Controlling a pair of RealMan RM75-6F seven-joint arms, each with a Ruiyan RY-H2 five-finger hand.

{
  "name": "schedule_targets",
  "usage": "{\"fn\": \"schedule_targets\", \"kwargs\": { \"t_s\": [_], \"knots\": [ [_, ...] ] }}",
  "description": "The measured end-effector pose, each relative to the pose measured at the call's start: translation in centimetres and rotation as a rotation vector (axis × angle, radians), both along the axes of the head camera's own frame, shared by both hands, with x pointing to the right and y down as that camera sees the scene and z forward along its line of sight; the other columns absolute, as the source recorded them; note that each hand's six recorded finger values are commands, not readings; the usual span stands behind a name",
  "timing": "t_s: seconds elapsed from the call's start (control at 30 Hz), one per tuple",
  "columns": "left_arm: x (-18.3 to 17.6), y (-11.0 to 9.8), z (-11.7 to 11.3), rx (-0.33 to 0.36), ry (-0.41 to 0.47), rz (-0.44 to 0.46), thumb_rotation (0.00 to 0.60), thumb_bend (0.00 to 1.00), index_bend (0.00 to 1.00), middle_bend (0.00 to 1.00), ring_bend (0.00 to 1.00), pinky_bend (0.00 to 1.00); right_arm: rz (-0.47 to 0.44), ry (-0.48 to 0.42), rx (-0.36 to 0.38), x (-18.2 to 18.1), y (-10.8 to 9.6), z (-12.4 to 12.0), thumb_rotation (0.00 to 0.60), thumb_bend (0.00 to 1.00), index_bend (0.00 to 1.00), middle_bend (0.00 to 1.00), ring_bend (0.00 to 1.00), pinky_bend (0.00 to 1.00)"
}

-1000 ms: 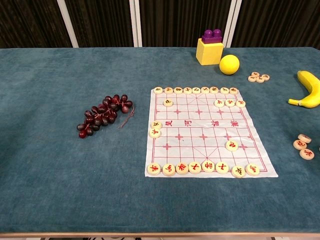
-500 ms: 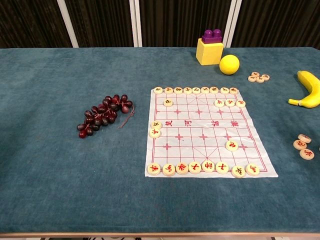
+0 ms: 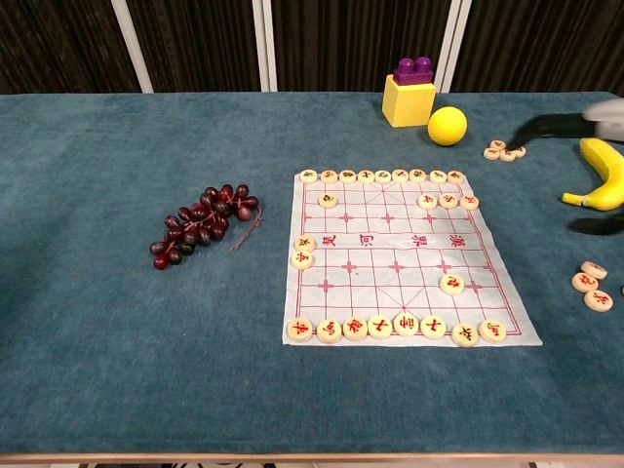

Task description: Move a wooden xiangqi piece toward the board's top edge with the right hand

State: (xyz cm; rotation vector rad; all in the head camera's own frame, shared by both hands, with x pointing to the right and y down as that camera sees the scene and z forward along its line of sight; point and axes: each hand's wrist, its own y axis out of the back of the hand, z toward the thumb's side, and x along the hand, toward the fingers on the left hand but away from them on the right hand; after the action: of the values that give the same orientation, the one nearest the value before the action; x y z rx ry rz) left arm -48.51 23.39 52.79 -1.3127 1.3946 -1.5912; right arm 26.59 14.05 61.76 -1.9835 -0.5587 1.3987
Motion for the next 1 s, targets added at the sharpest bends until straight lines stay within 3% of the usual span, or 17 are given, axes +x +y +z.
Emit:
{"fn": "schedule_targets", "kwargs": {
  "t_s": [0.13, 0.4, 1.0],
  "knots": [
    [-0.1, 0.0, 0.0, 0.0, 0.001, -0.004, 0.6, 0.03, 0.02, 0.0, 0.0, 0.04, -0.019, 0.013, -0.044, -2.6, -0.7, 1.6, 0.6, 0.37, 0.18, 0.0, 0.0, 0.02],
    [-0.5, -0.1, -0.1, 0.003, -0.005, -0.007, 0.6, 0.03, 0.02, 0.0, 0.0, 0.04, -0.077, 0.007, -0.082, -8.2, 0.1, 4.4, 0.6, 0.37, 0.26, 0.0, 0.0, 0.02],
    [-0.7, -0.1, -0.2, 0.005, -0.016, -0.006, 0.6, 0.03, 0.02, 0.0, 0.0, 0.04, -0.093, 0.064, -0.074, -7.3, 1.6, 6.7, 0.6, 0.37, 0.34, 0.0, 0.0, 0.02]
  ]
}}
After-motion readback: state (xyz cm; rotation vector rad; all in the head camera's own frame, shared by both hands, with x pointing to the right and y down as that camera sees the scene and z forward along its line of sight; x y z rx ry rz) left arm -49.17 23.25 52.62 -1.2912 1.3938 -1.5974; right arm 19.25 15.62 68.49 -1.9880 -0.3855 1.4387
